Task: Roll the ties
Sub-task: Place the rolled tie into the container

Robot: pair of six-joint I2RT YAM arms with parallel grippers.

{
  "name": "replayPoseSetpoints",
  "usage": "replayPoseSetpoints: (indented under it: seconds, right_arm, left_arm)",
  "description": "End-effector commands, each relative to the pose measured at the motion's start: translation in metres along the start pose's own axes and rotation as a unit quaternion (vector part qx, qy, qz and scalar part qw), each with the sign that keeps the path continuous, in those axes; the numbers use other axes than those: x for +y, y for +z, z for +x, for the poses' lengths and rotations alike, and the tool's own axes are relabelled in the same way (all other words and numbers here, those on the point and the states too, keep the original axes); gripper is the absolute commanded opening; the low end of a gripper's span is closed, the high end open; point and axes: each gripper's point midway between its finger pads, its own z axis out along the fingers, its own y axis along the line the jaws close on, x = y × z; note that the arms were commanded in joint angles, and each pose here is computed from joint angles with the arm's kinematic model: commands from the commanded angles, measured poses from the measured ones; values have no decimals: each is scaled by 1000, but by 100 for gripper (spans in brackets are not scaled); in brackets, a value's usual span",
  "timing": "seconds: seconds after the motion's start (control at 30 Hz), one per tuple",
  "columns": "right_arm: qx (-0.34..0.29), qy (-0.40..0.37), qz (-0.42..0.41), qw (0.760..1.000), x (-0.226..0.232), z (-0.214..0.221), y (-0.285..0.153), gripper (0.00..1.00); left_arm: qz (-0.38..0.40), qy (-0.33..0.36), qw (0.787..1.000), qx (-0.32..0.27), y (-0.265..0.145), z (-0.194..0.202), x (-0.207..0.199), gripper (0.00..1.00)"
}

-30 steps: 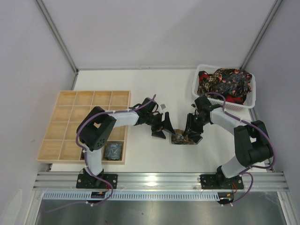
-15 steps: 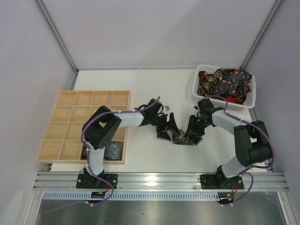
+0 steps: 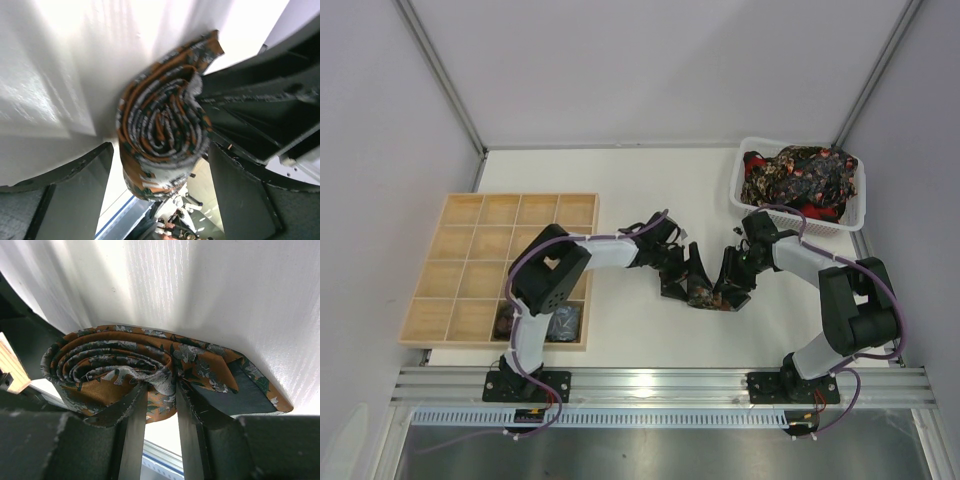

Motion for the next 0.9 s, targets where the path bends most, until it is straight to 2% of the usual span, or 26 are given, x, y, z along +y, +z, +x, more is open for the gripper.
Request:
replayPoseSetpoints:
  seconds: [0.0, 0.2, 0.43, 0.5, 0.53, 0.6, 0.63, 0.77, 0.87]
  right_arm:
    - [3, -1, 35, 999, -18, 7, 4, 34]
    - [2, -2, 33, 999, -17, 6, 4, 34]
    - [5, -1, 33, 999, -19, 9, 5, 34]
    - [8, 1, 33, 999, -19, 11, 6, 34]
    - [8, 2, 32, 999, -19, 12, 6, 34]
    - [9, 5, 28, 1000, -16, 12, 4, 34]
    - [3, 3, 25, 1000, -13, 9, 1, 34]
    - [-18, -4, 5, 1000, 9, -5, -22, 36]
    - [-39, -15, -11, 999, 30, -17, -46, 38]
  left_arm:
    - [-17, -13, 1000, 1, 3, -2, -5, 82]
    - [-51, -26, 998, 1, 9, -2, 8, 77]
    - [-66, -17, 998, 4, 19, -2, 13, 63]
    - [-70, -3, 998, 0, 23, -4, 11, 49]
    - [-73, 4, 997, 1, 24, -4, 12, 28]
    - [-83, 10, 997, 1, 23, -6, 14, 7]
    - [-105, 17, 994, 5, 19, -3, 22, 0]
    - [-148, 49, 988, 10, -1, 0, 26, 1]
    - [-199, 71, 977, 6, -36, 1, 33, 0]
